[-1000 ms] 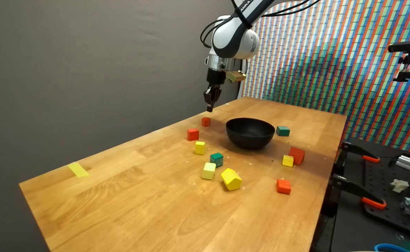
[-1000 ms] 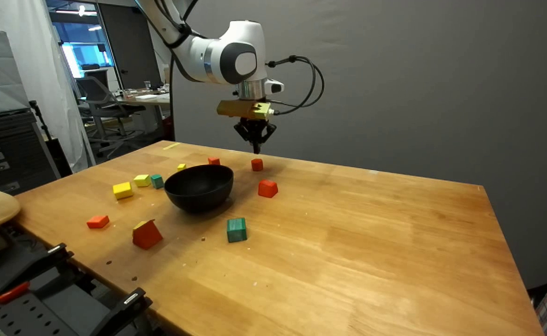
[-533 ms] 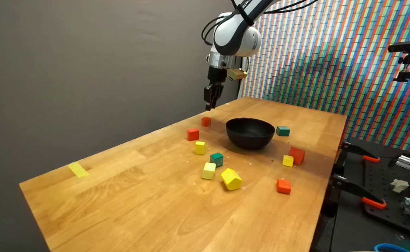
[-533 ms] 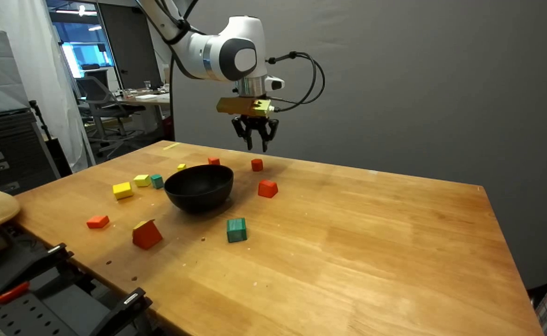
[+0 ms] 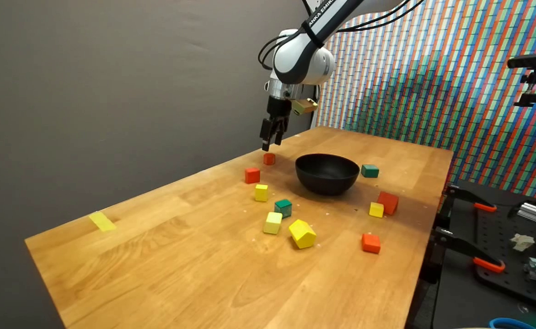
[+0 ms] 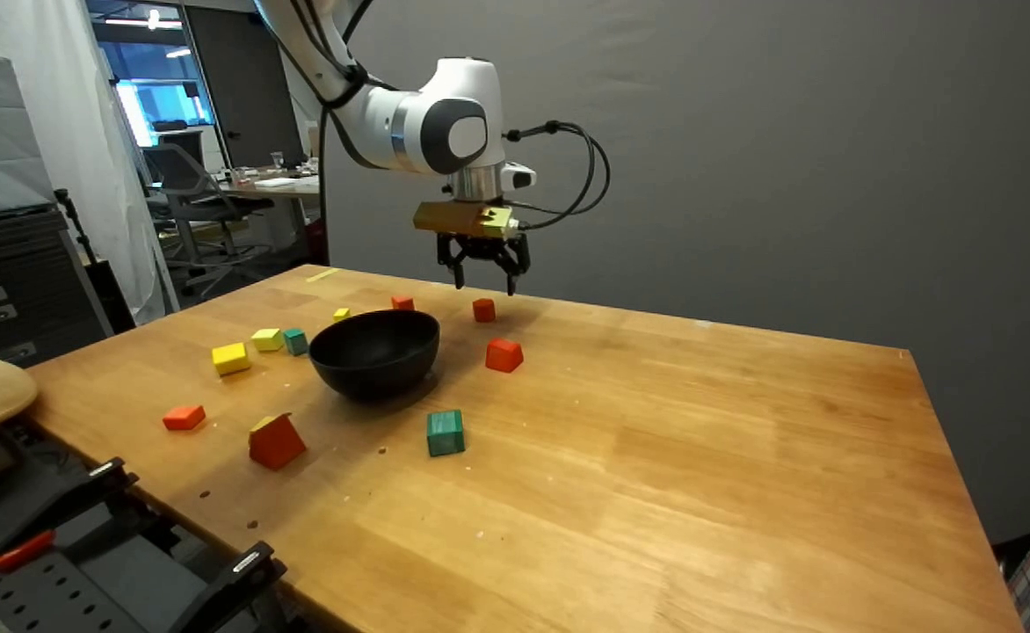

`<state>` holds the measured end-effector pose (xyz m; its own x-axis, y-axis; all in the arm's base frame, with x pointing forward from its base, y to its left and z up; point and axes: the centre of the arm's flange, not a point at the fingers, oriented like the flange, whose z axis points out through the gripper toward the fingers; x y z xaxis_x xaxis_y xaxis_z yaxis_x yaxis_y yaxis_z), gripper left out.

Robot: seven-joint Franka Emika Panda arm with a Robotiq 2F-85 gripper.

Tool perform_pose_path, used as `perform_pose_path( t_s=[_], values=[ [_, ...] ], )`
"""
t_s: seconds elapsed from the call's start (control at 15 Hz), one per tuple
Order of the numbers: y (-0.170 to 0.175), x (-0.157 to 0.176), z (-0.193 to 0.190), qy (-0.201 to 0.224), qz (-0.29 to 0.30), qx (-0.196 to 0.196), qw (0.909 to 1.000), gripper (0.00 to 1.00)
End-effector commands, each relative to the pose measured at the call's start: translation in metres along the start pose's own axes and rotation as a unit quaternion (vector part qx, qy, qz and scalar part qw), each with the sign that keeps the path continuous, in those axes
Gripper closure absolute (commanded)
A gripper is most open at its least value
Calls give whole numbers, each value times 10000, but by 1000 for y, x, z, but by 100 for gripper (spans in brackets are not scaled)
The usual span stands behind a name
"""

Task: Put all the blocks in the bowl

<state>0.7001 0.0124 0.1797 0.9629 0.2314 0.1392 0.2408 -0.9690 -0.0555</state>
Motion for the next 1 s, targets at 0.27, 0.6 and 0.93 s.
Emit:
perform_pose_path(
  t_s=[0.27,0.6,0.93],
  values=[
    [8,20,22,-31,9,-104,9999,46],
    [21,11,22,-50,332,-155,9993,60],
    [10,-14,-40,192,126,-173,9996,58]
  ],
)
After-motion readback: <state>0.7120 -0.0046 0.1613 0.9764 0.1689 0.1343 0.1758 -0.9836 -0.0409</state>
